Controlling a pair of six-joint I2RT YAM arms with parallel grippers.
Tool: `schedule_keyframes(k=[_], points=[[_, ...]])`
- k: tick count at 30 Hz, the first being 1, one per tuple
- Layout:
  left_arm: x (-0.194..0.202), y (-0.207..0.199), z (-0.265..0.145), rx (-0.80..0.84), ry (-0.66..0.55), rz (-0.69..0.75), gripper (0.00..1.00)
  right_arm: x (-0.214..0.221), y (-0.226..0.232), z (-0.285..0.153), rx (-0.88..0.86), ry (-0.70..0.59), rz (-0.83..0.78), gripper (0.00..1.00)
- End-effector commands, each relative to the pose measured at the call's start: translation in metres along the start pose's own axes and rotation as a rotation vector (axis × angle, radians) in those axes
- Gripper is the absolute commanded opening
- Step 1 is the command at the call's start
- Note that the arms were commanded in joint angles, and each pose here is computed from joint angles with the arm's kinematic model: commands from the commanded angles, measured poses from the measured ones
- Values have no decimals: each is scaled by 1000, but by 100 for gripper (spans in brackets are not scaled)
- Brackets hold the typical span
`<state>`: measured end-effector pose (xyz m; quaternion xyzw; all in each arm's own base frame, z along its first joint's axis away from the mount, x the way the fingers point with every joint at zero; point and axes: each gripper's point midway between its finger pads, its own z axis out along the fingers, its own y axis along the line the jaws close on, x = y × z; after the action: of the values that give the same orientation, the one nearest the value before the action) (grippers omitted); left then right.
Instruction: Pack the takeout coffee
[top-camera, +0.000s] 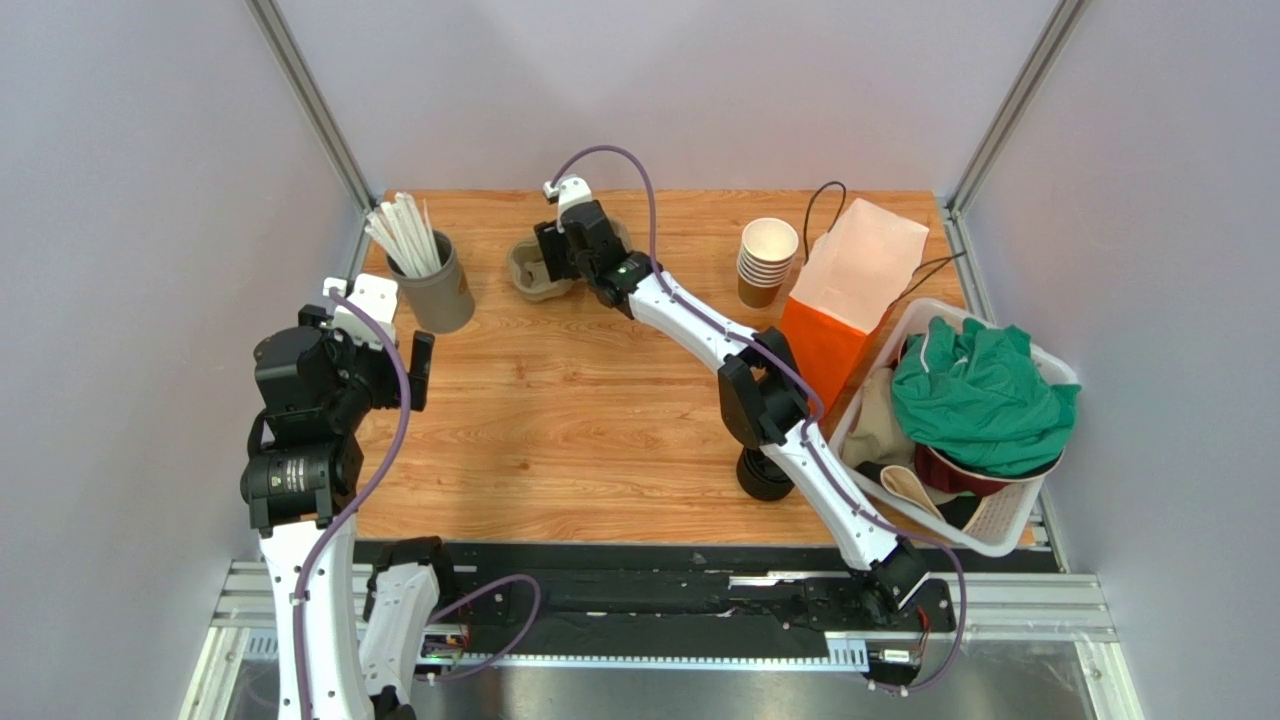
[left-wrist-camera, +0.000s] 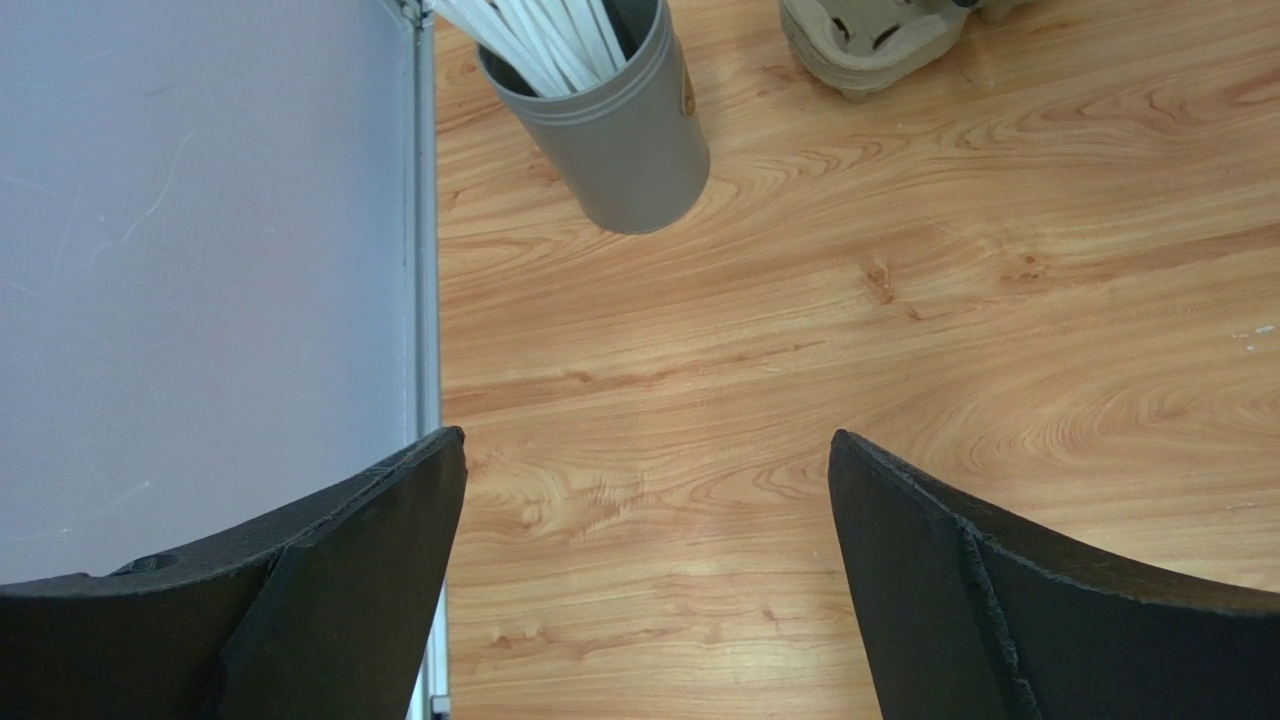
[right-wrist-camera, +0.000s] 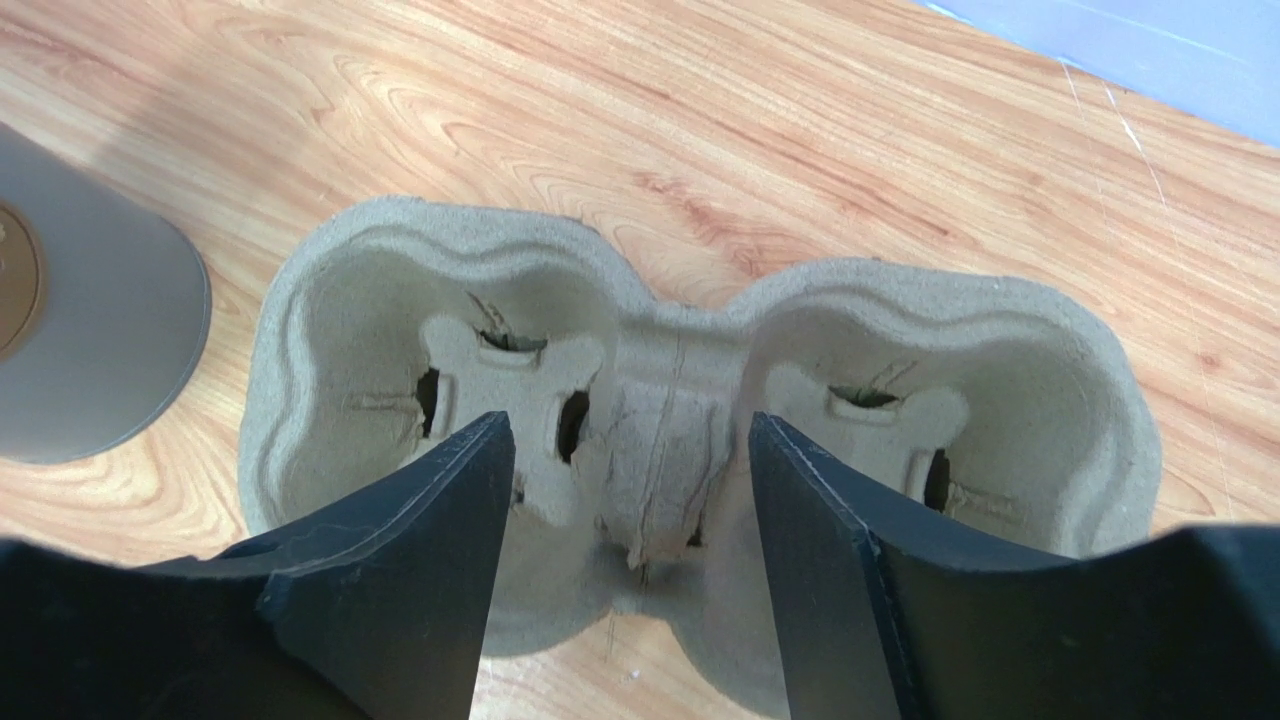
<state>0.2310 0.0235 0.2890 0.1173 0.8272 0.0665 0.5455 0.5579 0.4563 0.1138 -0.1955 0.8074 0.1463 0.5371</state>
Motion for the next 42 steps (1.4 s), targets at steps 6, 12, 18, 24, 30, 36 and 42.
schedule_keyframes(k=[6, 12, 18, 24, 30, 36, 42], points=[[-4, 1, 2, 1, -18, -16, 99, -22, -4, 8, 34, -95, -6, 63], [-4, 1, 4, 4, -17, -19, 99, -22, -7, 9, 46, -97, -8, 60], [-2, 1, 5, 7, -12, -20, 99, -26, -8, 9, 51, -112, -13, 40], [-2, 0, 7, 12, -11, -23, 99, -37, -10, 5, 60, -133, -32, 38], [-2, -1, 8, 17, -11, -20, 99, -79, -9, -16, 54, -199, -28, 34], [-2, -2, 8, 23, -13, -20, 99, -112, -10, -36, 51, -247, -49, 35], [-2, -3, 6, 27, -20, -18, 99, -115, -10, -42, 49, -235, -51, 36]])
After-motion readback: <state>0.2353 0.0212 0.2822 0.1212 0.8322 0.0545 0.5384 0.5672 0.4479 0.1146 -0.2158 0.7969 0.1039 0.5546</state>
